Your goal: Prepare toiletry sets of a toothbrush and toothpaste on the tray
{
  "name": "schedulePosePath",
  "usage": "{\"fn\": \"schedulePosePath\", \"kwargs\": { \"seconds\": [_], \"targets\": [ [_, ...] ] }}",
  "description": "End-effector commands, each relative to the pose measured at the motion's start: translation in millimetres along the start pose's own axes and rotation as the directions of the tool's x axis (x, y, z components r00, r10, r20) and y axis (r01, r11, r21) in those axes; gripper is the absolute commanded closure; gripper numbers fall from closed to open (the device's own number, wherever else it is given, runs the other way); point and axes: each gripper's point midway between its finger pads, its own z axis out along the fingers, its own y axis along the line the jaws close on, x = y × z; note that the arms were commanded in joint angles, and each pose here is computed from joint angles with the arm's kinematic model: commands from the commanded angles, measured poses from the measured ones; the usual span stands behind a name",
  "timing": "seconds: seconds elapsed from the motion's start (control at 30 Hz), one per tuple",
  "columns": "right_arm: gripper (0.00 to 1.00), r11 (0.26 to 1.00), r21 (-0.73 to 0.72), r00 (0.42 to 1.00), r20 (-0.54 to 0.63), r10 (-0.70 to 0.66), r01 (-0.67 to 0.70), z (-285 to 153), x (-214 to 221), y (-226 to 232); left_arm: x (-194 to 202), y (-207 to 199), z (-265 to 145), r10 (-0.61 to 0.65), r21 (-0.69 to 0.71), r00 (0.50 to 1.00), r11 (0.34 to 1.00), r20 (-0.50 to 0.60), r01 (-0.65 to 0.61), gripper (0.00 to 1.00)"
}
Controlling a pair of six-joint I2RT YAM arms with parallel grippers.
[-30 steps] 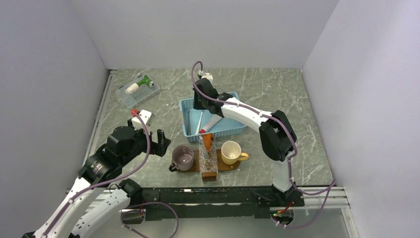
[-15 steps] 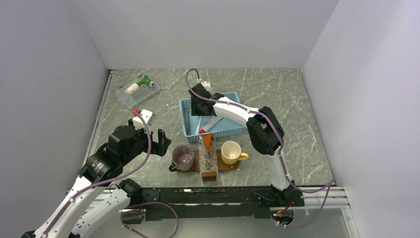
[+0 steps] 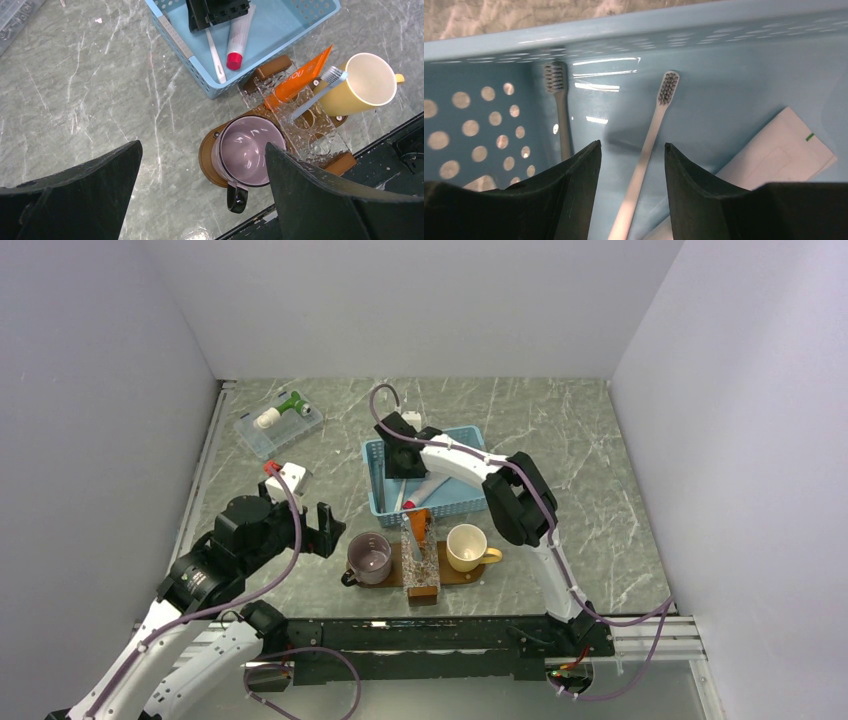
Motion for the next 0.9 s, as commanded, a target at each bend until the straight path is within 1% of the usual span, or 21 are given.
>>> {"fn": "schedulePosePath", "kwargs": {
  "seconds": [0.0,0.23,0.33,0.43,0.63,0.67,0.7,0.87],
  "targets": [
    [0.49,1.000,-0.002,1.000,-0.010,0.013,-0.013,1.2,-1.2,7.3,-12.6,-4.7,-3.4,0.010,0.029,0.999,1.000,0.052,-0.012,0.01],
    [0.54,0.999,0.024,0.999,-0.047,-0.022,0.023,8.8,11.2,7.4,-14.1,-6.4,-5.8,0.010,0.039,0.998,0.999,0.062,-0.013,0.00],
    [0.60,0.999,0.028,0.998,-0.059,-0.032,0.033,11.4,16.2,6.9,-14.6,-6.7,-6.9,0.010,0.041,0.998,0.999,0.066,-0.012,0.01],
    [0.70,0.999,0.031,0.997,-0.073,-0.041,0.043,13.0,21.0,6.8,-14.4,-6.9,-7.0,0.009,0.043,0.998,0.999,0.066,-0.012,0.01],
    [0.87,0.998,0.031,0.995,-0.085,-0.052,0.055,14.4,26.3,7.0,-14.6,-7.3,-7.5,0.010,0.045,0.998,0.999,0.068,-0.013,0.01],
    [0.91,0.998,0.028,0.995,-0.082,-0.051,0.053,14.2,25.2,7.8,-14.2,-7.2,-7.4,0.010,0.045,0.998,0.999,0.067,-0.013,0.01],
    [0.99,0.998,0.027,0.996,-0.080,-0.049,0.051,14.2,24.7,7.9,-14.3,-7.0,-7.1,0.009,0.044,0.998,0.999,0.066,-0.012,0.01],
    [1.00,1.000,0.002,0.999,-0.037,-0.026,0.027,7.2,15.1,12.8,-14.2,-6.7,-6.5,0.010,0.041,0.998,0.999,0.064,-0.013,0.01]
  ]
}}
